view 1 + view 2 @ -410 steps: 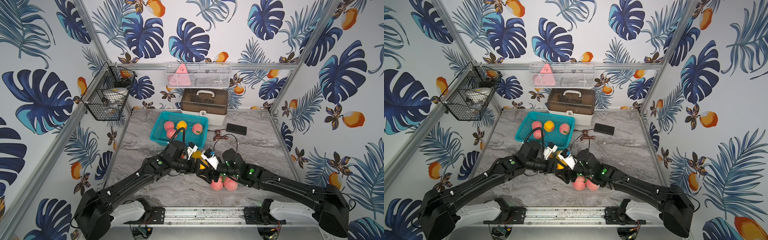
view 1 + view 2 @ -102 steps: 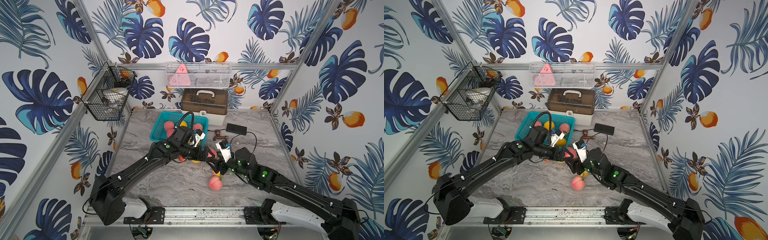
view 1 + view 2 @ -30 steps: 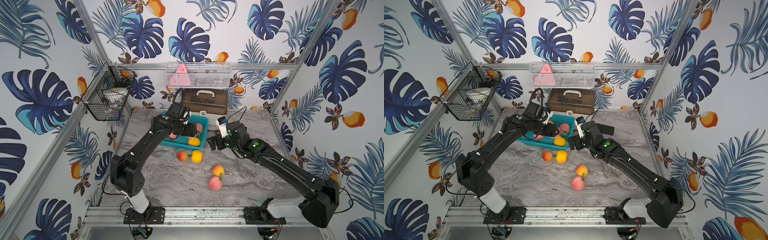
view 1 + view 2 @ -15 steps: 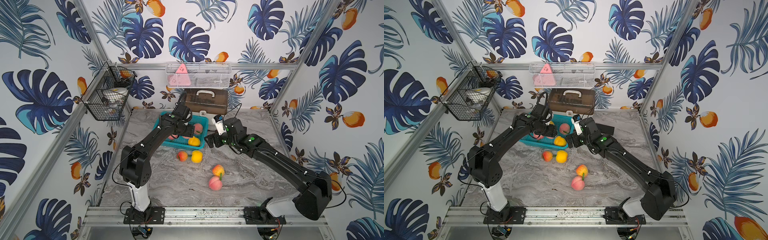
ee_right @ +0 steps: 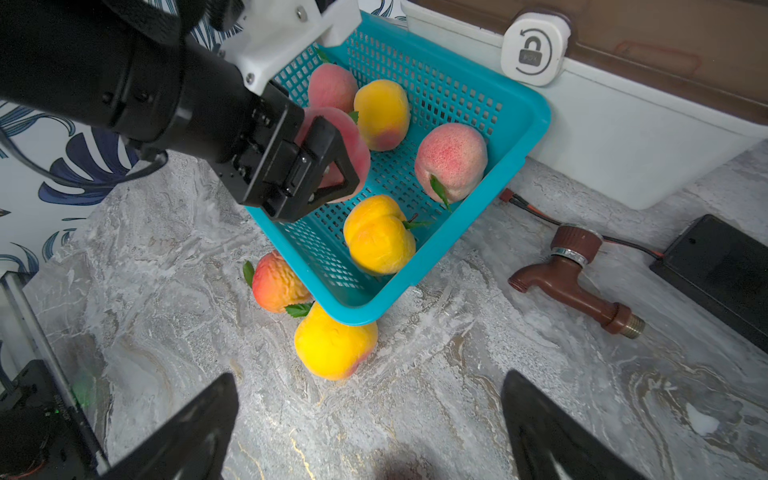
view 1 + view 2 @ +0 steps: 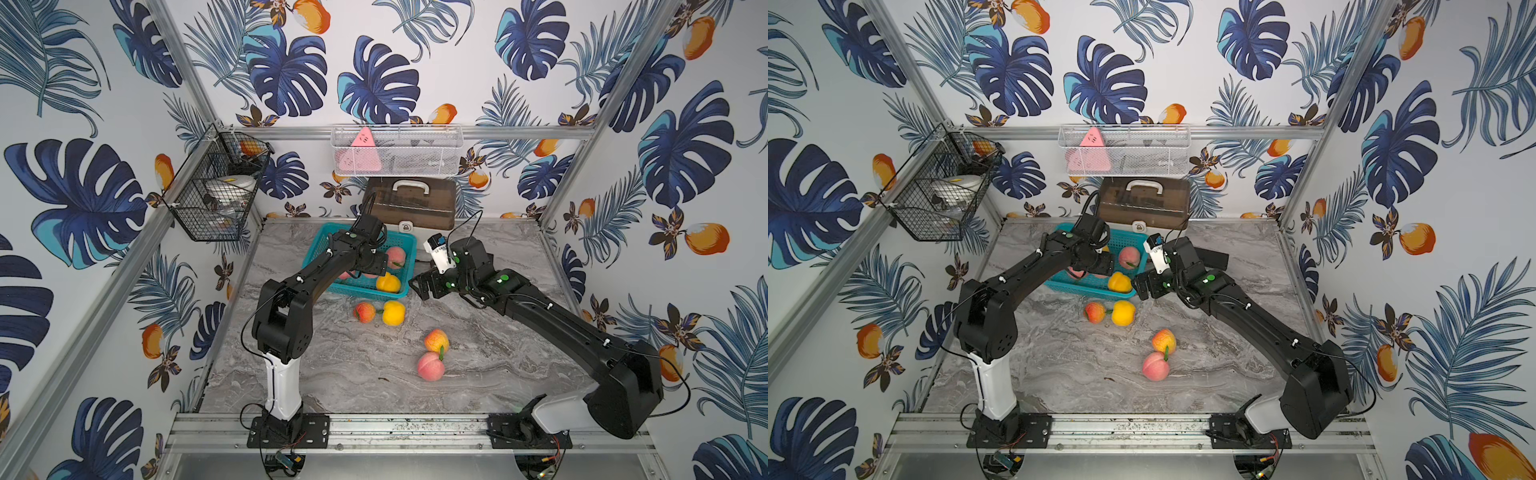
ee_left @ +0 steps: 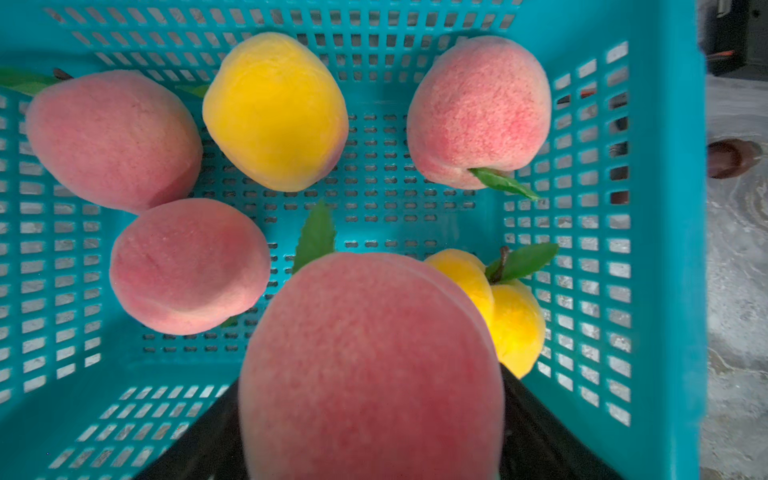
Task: Put the peaches into the basket
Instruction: Place the peach in the basket.
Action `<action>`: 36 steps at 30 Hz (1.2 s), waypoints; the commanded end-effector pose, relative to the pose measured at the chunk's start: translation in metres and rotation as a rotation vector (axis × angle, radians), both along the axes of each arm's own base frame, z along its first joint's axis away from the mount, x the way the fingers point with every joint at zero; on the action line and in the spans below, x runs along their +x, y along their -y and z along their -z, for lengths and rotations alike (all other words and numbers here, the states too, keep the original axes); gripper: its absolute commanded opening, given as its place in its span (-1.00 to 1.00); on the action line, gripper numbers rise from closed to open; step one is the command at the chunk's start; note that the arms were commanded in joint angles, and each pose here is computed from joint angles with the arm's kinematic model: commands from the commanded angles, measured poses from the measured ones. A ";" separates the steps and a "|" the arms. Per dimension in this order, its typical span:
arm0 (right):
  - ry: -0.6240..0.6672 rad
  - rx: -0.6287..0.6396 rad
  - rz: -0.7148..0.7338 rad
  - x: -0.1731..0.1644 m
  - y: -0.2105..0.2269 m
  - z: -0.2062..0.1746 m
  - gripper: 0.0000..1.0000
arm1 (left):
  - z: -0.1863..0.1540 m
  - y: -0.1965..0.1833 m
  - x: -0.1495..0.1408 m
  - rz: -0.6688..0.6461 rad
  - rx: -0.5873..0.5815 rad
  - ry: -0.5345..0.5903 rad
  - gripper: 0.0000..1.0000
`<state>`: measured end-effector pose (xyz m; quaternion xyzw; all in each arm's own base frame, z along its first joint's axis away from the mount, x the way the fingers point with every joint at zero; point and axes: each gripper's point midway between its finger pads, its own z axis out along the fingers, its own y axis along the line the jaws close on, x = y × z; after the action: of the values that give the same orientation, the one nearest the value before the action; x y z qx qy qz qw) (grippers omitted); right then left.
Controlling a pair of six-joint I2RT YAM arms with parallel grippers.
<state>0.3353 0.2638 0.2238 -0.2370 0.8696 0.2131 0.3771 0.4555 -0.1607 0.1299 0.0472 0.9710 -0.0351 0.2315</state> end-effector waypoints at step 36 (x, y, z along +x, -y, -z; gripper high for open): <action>0.007 0.052 0.015 0.008 0.004 -0.007 1.00 | 0.057 -0.022 0.015 -0.075 0.071 -0.054 0.62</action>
<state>0.3417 0.2573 0.2262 -0.2220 0.8689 0.2261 0.3802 0.4666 -0.1409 0.0717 0.0217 0.9799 0.0029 0.1985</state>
